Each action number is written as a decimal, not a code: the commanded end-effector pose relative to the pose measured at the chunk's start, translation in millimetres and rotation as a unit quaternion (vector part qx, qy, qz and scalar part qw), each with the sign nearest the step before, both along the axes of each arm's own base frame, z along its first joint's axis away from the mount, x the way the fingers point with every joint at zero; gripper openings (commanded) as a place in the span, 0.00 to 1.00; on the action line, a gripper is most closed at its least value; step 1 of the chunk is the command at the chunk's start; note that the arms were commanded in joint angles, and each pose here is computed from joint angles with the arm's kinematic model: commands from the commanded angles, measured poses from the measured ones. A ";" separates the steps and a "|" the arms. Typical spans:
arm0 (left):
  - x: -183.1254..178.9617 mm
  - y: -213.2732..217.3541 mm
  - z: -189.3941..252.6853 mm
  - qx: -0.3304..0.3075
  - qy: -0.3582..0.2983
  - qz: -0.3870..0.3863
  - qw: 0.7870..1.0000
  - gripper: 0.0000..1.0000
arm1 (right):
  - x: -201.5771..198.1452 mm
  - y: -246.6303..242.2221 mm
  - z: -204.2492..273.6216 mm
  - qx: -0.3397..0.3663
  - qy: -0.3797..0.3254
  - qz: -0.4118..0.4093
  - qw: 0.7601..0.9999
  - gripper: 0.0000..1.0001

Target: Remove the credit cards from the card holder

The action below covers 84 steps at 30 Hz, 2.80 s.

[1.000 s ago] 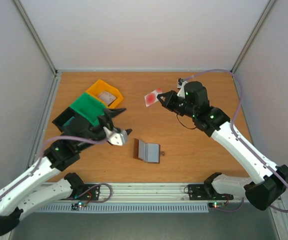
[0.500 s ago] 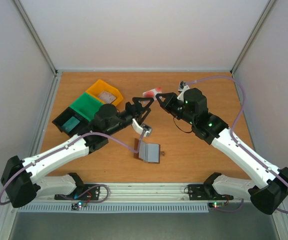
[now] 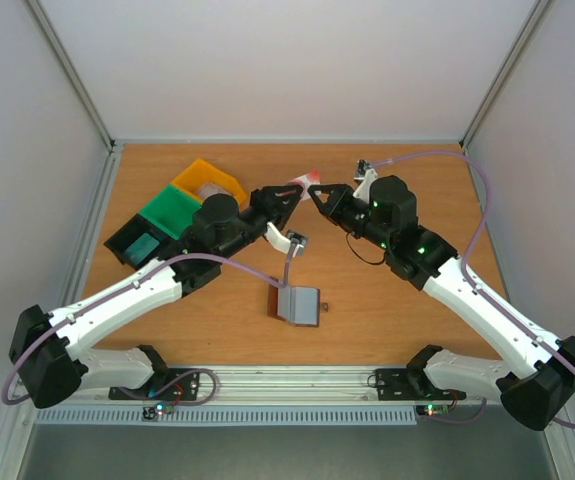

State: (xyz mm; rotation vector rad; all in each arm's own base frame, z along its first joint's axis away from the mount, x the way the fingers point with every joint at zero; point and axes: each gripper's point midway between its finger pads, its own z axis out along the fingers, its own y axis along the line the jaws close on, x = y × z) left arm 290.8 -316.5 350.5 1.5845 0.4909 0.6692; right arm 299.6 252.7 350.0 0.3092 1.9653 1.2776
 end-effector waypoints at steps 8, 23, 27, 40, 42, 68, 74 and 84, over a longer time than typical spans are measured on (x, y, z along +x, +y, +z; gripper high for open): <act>2.0 15.8 0.8 -0.015 0.013 0.018 1.000 0.00 | -6.5 25.3 6.3 0.017 -0.005 0.064 0.998 0.01; -19.0 17.3 -24.5 -0.012 0.031 0.022 0.999 0.78 | -0.6 20.6 21.8 0.041 -0.020 0.038 0.998 0.01; -9.0 17.6 -4.0 0.002 -0.019 0.024 1.000 0.81 | -5.2 19.3 23.6 0.039 -0.025 0.038 0.998 0.01; 12.8 25.4 7.0 0.039 -0.058 0.046 0.997 0.36 | -12.5 21.8 21.1 0.040 -0.026 0.039 0.998 0.01; 11.6 25.3 8.0 0.036 -0.058 0.043 0.997 0.18 | -11.7 21.0 19.1 0.037 -0.023 0.037 0.998 0.01; -119.7 44.4 115.5 -0.419 0.730 -0.188 0.506 0.00 | -144.8 10.5 98.8 -0.056 -0.446 0.328 0.831 0.96; -134.0 41.1 120.6 -0.393 0.755 -0.220 0.476 0.00 | -145.6 16.0 120.3 -0.007 -0.461 0.323 0.826 0.85; -144.4 36.7 114.5 -0.363 0.769 -0.233 0.471 0.00 | -138.6 27.5 124.7 0.021 -0.448 0.345 0.824 0.51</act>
